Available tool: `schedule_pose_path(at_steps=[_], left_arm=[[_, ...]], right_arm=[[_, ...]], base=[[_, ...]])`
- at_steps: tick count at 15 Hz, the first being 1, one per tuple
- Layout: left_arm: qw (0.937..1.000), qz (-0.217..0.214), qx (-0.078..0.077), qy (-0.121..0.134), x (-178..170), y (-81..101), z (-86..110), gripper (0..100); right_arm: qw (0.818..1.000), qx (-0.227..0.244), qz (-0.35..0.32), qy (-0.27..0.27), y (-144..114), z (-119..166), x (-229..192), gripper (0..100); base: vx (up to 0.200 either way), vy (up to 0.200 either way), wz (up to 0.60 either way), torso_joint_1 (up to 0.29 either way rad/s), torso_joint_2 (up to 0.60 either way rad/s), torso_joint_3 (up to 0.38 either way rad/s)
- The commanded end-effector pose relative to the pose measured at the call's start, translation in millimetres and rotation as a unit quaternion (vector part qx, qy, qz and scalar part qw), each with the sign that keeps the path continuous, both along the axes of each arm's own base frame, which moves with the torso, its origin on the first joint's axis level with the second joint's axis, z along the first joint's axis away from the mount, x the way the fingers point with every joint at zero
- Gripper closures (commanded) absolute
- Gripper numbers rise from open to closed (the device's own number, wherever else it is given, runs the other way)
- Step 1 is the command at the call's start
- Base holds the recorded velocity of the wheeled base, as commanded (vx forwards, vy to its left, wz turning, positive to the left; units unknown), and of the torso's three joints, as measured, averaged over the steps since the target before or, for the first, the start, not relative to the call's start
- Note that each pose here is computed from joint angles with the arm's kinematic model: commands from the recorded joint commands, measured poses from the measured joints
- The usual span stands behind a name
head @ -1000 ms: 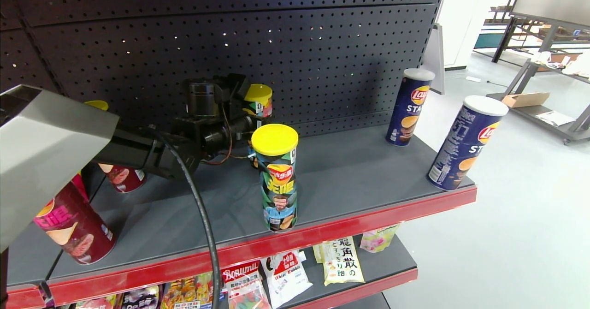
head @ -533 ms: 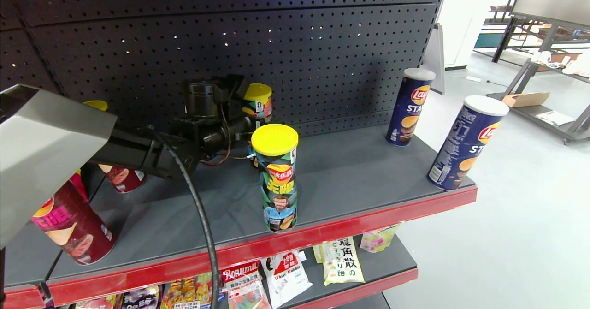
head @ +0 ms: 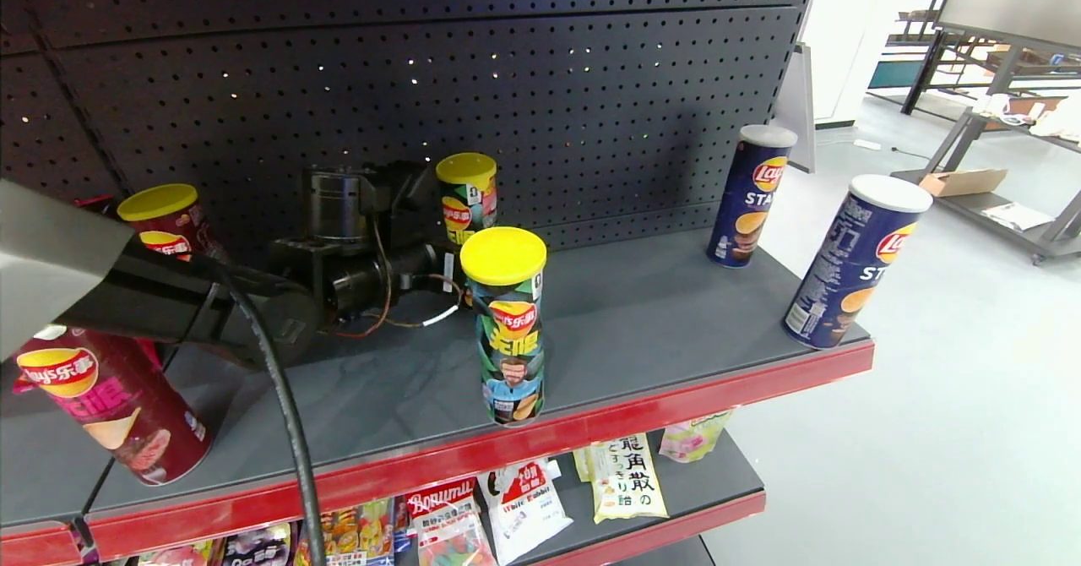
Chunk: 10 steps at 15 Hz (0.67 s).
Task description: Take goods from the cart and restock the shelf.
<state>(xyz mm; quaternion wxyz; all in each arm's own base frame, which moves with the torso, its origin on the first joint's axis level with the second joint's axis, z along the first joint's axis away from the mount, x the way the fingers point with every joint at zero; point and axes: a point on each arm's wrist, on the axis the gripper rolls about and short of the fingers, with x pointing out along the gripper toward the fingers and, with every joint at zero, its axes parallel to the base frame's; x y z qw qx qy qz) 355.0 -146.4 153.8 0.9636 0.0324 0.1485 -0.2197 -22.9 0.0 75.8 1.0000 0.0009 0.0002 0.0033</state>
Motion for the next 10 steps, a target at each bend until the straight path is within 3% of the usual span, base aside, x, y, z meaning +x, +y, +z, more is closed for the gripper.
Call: schedule_pose_path(at_steps=[1, 10], left_arm=[[1.0, 0.003, 0.003, 0.005, -22, 9.6, 5.5, 0], [0.9993, 0.007, 0.017, 0.032, -105, 44.4, 13.7, 0]], right_arm=[[1.0, 0.0, 0.001, 0.0, 0, 0, 0, 0], [1.0, 0.0, 0.001, 0.0, 0, 0, 0, 0]], base=[[0.0, 0.0, 0.0, 0.0, 0.0, 0.0], [0.0, 0.0, 0.0, 0.0, 0.0, 0.0]])
